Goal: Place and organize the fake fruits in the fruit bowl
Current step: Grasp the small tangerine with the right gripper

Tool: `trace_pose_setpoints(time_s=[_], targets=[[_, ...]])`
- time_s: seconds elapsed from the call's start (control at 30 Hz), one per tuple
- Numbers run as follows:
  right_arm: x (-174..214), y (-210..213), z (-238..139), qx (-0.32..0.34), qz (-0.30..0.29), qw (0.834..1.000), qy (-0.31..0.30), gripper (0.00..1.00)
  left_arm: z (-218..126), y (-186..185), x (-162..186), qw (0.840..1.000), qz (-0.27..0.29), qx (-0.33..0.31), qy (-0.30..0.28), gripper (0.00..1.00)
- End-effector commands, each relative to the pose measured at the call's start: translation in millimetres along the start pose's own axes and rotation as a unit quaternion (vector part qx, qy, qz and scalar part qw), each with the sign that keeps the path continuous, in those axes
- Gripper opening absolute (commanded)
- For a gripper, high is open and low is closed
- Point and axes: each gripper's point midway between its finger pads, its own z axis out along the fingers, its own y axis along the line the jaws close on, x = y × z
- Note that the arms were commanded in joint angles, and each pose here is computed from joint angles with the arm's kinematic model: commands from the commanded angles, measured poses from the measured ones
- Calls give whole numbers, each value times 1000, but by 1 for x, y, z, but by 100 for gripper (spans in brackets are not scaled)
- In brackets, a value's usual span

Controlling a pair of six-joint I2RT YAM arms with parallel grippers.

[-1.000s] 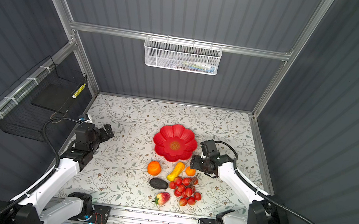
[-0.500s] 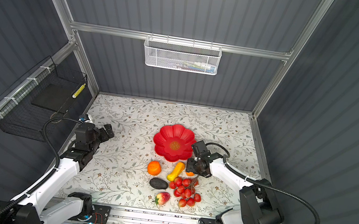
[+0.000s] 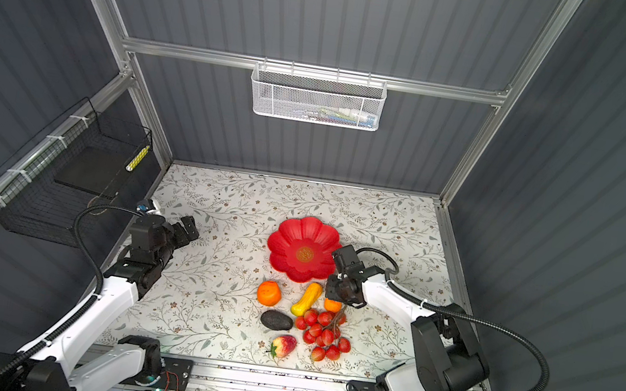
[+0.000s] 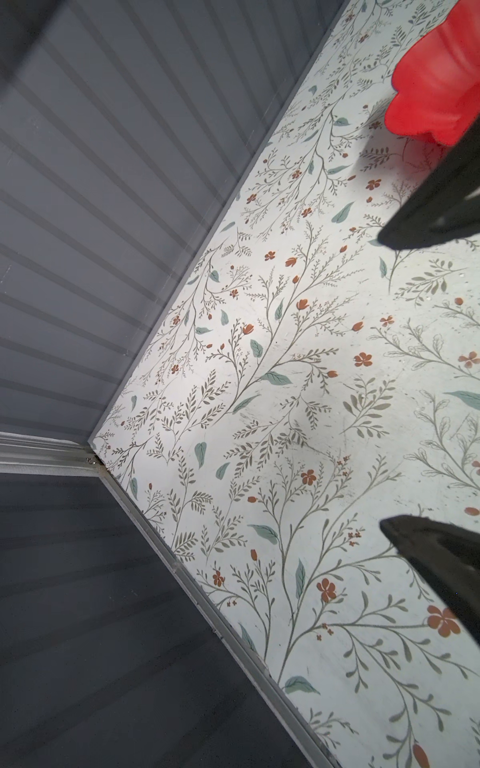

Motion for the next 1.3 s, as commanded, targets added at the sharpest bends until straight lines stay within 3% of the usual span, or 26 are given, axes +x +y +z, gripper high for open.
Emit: trace_pose_setpoints(time_s=[0.0,0.17,0.53,0.77,0.97,1.07,1.27], targets=[[-3,-5,-7,20,-14,1000,-2,44,-1,2,3,1000,-11,-2,2,100],[4,4,-20,-3,-31,999,20,66,0,0,2,1000,-12,0,4,100],[39,1,-11,4,-33,995,95,68,-2,0,-2,1000,-12,0,-5,100],[29,5,2,7,-29,996,87,61,-2,0,-2,1000,-9,-1,-4,100],[20,5,7,16,-32,997,75,42,-6,2,-5,1000,-6,-4,-8,100],[12,1,0,30,-39,997,58,36,-8,3,-6,1000,-4,-5,-10,100],[-23,-15,-39,79,-65,995,-2,36,-8,3,-3,1000,-5,-4,-4,100]])
